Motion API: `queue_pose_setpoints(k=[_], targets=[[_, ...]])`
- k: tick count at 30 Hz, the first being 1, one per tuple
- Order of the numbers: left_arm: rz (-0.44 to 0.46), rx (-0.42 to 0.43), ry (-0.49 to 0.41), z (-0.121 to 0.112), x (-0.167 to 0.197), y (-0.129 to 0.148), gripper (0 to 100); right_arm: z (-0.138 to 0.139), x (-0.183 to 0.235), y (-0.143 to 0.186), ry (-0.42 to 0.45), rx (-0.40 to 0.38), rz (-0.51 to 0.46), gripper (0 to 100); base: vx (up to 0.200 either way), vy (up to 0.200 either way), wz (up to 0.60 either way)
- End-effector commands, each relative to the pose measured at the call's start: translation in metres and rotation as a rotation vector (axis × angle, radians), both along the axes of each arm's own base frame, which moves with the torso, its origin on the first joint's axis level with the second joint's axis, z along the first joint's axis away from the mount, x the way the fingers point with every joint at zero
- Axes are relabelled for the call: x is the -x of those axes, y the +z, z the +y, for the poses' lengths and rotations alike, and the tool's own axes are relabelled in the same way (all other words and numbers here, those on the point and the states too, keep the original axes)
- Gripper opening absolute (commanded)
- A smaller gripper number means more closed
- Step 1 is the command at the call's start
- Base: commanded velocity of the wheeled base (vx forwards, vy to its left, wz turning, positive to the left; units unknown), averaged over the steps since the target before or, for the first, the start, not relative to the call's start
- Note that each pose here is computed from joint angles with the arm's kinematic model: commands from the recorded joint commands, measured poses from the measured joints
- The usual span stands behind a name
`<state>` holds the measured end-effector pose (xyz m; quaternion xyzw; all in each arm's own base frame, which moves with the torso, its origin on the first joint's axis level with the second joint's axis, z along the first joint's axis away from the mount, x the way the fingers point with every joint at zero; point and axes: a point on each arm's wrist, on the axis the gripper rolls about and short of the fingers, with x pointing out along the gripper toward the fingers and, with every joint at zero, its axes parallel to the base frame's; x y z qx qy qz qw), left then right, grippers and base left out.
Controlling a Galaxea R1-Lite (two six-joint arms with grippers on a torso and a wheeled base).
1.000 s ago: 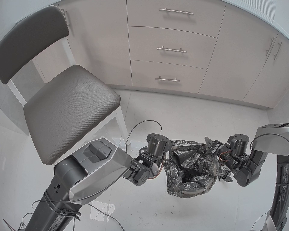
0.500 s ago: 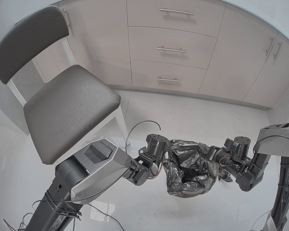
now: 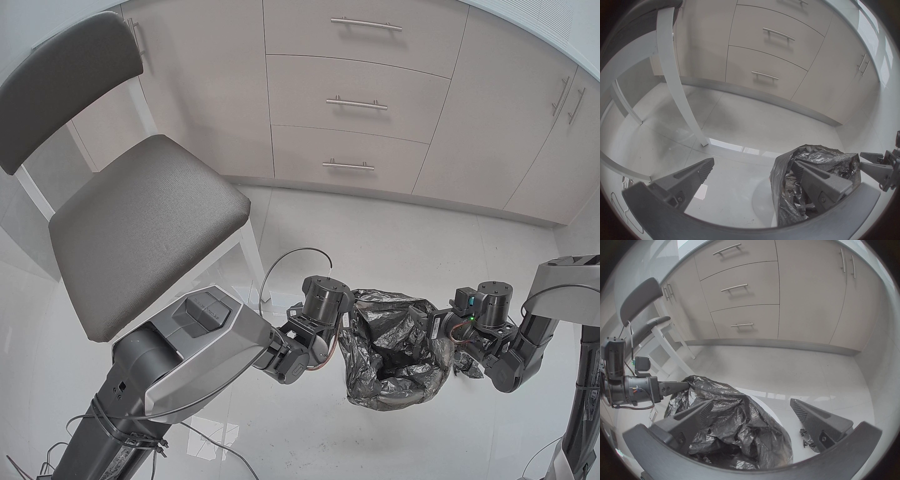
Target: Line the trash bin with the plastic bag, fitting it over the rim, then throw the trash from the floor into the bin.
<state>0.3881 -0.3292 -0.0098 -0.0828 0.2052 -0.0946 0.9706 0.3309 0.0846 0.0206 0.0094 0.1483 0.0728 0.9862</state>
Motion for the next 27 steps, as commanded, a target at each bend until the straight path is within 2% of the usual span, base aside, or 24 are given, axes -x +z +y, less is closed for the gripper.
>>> queue_pose_setpoints(k=[1,5,9,22,27], targets=[[-0.005,0.005,-0.005,-0.002,0.002,0.003,100,0.002,-0.012,-0.004,-0.027,0.028,-0.018,100,0.0,0.0,0.0],[-0.005,0.005,-0.005,-0.002,0.002,0.003,100,0.002,-0.026,-0.007,-0.061,0.029,-0.042,100,0.0,0.0,0.0],[0.0,0.006,-0.003,-0.001,0.002,0.002,100,0.003,-0.032,-0.014,-0.061,0.033,-0.012,100,0.0,0.0,0.0],[0.003,0.02,0.005,-0.001,0.001,0.001,100,0.014,-0.016,-0.014,-0.027,0.019,0.01,100,0.0,0.0,0.0],[0.0,0.022,0.004,-0.002,0.002,0.002,100,0.011,-0.026,-0.032,-0.041,0.028,0.027,100,0.0,0.0,0.0]])
